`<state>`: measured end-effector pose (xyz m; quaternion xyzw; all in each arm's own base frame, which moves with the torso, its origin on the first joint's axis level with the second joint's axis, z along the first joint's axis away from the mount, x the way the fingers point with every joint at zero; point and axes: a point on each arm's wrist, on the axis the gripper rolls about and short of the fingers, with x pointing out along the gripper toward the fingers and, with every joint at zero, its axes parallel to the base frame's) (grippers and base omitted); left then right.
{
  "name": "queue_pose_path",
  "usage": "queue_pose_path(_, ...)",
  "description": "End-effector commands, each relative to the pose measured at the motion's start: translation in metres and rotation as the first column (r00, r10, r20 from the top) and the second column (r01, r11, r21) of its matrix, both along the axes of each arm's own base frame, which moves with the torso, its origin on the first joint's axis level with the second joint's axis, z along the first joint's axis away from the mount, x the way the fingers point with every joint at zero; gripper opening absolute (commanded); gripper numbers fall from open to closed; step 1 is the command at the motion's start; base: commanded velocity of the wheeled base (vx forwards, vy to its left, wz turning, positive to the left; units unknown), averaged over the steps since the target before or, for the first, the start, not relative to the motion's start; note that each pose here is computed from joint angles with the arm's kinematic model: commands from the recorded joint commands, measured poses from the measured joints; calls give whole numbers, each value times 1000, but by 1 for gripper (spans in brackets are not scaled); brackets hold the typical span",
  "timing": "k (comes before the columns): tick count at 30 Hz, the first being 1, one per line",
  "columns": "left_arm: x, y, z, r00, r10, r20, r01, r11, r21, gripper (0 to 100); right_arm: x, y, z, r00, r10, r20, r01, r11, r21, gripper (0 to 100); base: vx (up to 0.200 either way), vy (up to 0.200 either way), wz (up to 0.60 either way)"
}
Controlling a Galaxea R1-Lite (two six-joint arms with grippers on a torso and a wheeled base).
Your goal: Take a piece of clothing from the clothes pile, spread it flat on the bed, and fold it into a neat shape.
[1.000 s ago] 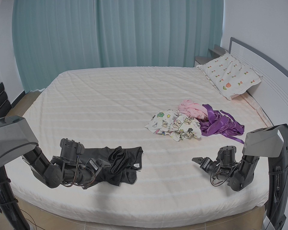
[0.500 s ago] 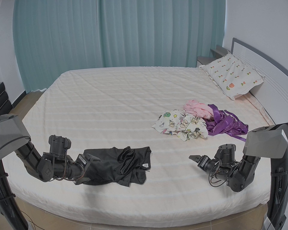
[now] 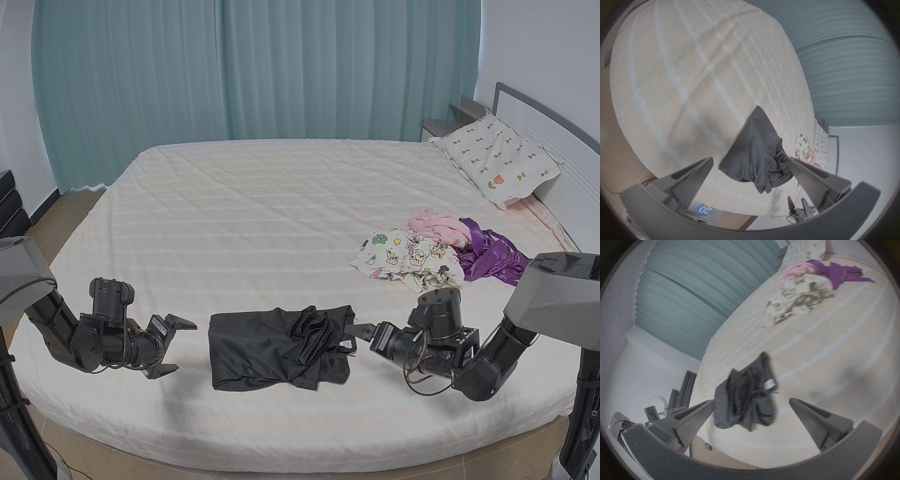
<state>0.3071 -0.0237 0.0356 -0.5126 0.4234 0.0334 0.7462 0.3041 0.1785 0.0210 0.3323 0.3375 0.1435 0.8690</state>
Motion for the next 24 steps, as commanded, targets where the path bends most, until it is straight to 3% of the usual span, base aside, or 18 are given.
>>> queue_pose_path(1, 1, 2, -1, 1000, 4, 0, -4, 1000, -5, 100, 4, 52, 34, 992, 106, 66, -108, 993, 38, 100, 0, 200, 0)
queue_pose_path(6, 1, 2, -1, 1000, 4, -1, -4, 1000, -3, 100, 12, 82, 27, 989, 117, 89, -119, 993, 18, 100, 0, 200, 0)
queue_pose_path(8, 0, 2, -2, 1000, 1, -3, -1, 1000, -2, 100, 18, 92, 13, 990, 125, 59, -124, 992, -5, 100, 0, 200, 0)
queue_pose_path(12, 1, 2, -1, 1000, 1, 0, -1, 1000, 0, 100, 27, 101, -9, 992, 128, 22, -127, 991, -31, 100, 0, 0, 0)
queue_pose_path(20, 1, 2, -3, 1000, -2, -5, 2, 1000, 5, 100, 38, 108, -26, 991, 131, -2, -131, 989, -70, 100, 0, 0, 0)
queue_pose_path(24, 1, 2, -3, 1000, -4, -4, 4, 1000, 5, 100, 58, 94, -37, 997, 66, 28, -61, 989, -132, 100, 0, 0, 0)
